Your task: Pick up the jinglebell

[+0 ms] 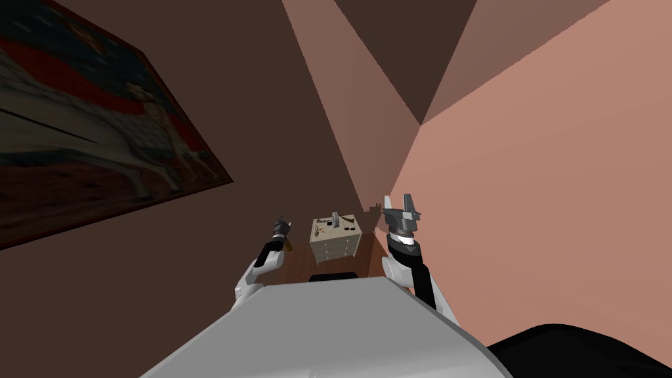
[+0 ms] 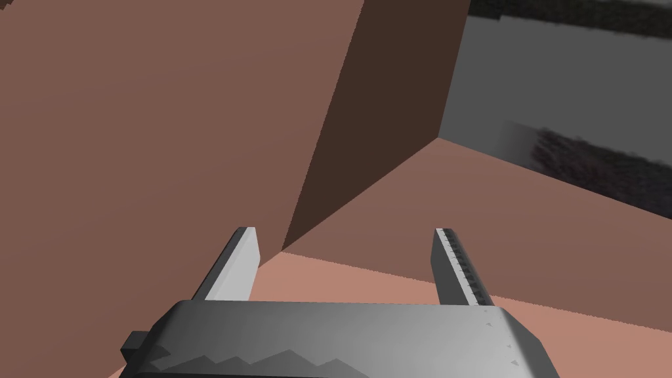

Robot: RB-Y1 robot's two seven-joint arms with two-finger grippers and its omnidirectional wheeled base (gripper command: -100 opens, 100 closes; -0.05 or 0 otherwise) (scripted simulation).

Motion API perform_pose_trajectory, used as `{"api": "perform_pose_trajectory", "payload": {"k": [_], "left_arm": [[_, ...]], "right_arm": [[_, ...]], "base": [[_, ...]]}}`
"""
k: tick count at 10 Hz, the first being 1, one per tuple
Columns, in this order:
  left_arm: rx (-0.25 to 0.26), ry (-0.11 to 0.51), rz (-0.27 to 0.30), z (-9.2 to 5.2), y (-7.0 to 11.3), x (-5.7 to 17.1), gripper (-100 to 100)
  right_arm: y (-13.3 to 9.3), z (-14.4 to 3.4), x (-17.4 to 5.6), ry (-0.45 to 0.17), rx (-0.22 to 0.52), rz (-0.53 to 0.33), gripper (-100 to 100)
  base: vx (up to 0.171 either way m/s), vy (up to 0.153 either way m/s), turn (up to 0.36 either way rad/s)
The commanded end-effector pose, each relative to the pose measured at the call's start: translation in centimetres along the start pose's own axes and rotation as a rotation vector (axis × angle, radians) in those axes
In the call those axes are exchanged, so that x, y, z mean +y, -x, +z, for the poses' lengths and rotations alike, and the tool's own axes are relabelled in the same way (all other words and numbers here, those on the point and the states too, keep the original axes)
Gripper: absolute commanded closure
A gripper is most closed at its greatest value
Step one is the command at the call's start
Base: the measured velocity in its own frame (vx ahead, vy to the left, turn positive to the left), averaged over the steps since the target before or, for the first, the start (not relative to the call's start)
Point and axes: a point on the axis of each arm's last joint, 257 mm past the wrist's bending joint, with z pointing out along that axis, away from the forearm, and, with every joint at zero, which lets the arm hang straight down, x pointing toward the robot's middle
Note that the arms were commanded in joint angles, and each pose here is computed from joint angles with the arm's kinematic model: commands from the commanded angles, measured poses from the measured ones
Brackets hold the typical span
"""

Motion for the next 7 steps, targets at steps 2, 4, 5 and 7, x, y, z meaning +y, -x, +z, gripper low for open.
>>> {"api": "perform_pose_trajectory", "payload": {"k": [2,4,5,7], "left_arm": [[-0.026,0.053,-0.034,1.0,0.8,1.9,-100],[-0.05,0.1,-0.055,1.4,1.6,4.0,-100],[-0.06,0.126,-0.077,1.9,1.6,4.9,-100],[-0.084,0.177,-0.098,2.0,2.2,7.1,-100]], "right_arm": [[0.0,0.0,0.0,0.0,0.0,0.0,0],[0.0,0.0,0.0,0.0,0.0,0.0,0],[0.0,0.0,0.0,0.0,0.0,0.0,0],[0.0,0.0,0.0,0.0,0.0,0.0,0]], "base": [[-0.003,0.016,0.013],[-0.002,0.013,0.013],[0.0,0.014,0.021],[0.003,0.006,0.011]]}}
